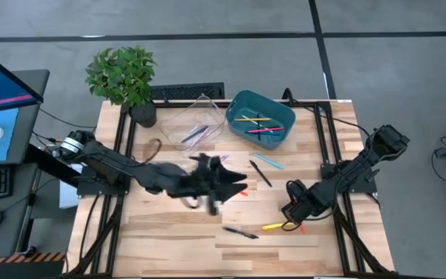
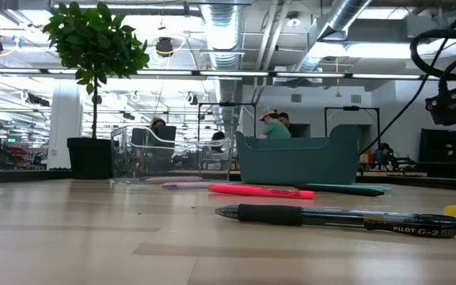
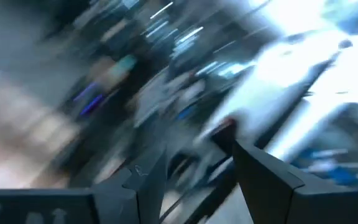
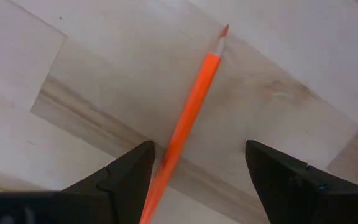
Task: Sort pens & pencils
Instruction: Put the orange colored pencil into the blue bin
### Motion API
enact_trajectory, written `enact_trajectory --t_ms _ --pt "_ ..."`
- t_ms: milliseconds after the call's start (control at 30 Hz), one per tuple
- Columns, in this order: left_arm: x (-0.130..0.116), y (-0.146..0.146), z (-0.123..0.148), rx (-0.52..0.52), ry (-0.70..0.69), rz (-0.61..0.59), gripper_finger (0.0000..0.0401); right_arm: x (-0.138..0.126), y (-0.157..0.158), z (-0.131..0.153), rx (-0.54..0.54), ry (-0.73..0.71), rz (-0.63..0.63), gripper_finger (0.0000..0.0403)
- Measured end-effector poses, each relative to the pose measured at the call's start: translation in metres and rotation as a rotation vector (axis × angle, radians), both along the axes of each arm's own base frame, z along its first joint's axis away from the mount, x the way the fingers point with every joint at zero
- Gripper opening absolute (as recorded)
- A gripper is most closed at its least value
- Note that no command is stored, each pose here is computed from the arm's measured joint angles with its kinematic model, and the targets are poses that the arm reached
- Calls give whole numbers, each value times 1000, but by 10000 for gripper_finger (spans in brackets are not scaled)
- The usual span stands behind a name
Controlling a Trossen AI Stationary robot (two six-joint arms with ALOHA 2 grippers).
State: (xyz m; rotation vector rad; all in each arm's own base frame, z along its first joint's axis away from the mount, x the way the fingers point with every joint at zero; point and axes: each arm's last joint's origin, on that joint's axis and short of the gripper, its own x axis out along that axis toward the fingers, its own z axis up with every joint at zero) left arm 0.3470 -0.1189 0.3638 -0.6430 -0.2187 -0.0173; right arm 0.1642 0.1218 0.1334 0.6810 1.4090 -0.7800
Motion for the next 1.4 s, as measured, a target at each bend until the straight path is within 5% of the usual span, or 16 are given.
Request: enact_trajectory --t_ms 100,233,433,600,733,1033,1400 --pt "-13 -2 36 167 -207 -23 174 0 0 0 2 1 0 281" --pt "-11 -6 29 266 -55 65 174 0 0 0 2 4 1 281" --pt "-6 -6 0 146 205 106 174 2 -2 -2 6 20 17 281" --pt "-2 -5 -6 110 228 113 173 7 -7 -2 38 27 40 269" --pt "-2 -5 -4 107 211 115 173 9 -7 -2 52 13 48 215" --pt "-2 -5 -3 110 205 116 173 11 -6 -2 52 -5 104 20" --pt "-12 -6 19 122 66 80 173 10 -13 16 2 -151 129 3"
